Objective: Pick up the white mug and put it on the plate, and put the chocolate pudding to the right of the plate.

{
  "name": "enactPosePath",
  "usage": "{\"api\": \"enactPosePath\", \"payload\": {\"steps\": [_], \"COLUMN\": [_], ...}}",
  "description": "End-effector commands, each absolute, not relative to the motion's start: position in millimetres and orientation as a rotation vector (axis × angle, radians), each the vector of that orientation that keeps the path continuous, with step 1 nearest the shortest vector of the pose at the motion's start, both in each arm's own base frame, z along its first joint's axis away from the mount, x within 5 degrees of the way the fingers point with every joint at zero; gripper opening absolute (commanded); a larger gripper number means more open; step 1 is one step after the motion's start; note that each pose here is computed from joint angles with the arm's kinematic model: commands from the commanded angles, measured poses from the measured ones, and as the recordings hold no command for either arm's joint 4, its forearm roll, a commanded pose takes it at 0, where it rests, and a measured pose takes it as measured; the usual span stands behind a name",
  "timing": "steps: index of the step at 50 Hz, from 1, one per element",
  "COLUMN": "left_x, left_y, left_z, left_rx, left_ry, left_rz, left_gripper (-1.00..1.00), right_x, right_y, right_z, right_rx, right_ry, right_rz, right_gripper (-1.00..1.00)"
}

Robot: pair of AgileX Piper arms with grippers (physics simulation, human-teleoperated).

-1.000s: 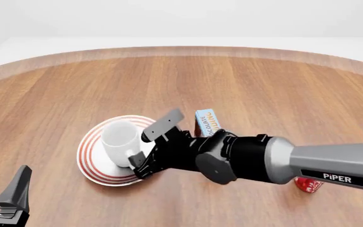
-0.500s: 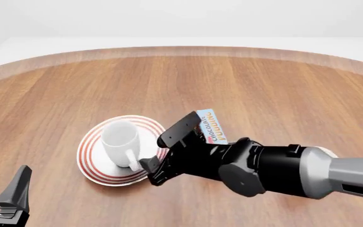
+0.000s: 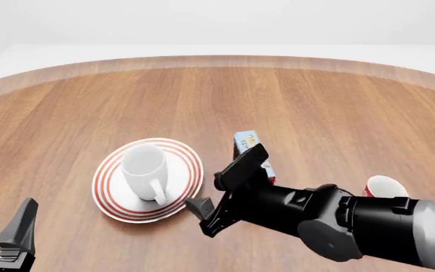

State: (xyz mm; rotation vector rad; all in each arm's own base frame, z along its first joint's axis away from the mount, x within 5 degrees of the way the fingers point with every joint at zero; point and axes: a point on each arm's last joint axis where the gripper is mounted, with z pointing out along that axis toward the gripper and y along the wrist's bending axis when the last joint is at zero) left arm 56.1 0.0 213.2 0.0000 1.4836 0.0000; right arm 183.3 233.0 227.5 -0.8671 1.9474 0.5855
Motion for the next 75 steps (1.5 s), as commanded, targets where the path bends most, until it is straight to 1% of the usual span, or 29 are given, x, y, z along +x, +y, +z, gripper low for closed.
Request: {"api": "enactPosePath", "payload": {"steps": [1,5,11,12,22,29,36,37,52,75], "left_x": [56,56,56,56,56,56,56,56,56,56], "left_y": [0,0,0,0,0,0,0,0,0,0], "left_z": [213,213,213,213,213,213,213,213,213,213], "left_rx": [0.000,0.000,0.000,0.000,0.000,0.000,0.000,0.000,0.000,0.000], "left_ry": [1.484,1.484,1.484,1.484,1.484,1.484,1.484,1.484,1.484,1.484], "left_rz": [0.000,0.000,0.000,0.000,0.000,0.000,0.000,0.000,0.000,0.000], "left_gripper": [1.00,1.00,1.00,1.00,1.00,1.00,1.00,1.00,1.00,1.00], "right_x": [169,161,161,156,145,136,134,128,112,86], "right_y": [213,203,203,193,173,156,154,144,118,81], "right_z": [224,228,228,226,220,218,218,215,208,203], "right_rx": [-0.847,-0.842,-0.842,-0.832,-0.814,-0.771,-0.767,-0.747,-0.690,-0.617], "right_ry": [1.921,1.895,1.895,1.883,1.863,1.864,1.863,1.861,1.853,1.843], "right_rz": [0.596,0.603,0.603,0.601,0.589,0.598,0.598,0.603,0.606,0.586], "right_gripper": [1.00,1.00,1.00,1.00,1.00,1.00,1.00,1.00,1.00,1.00]}}
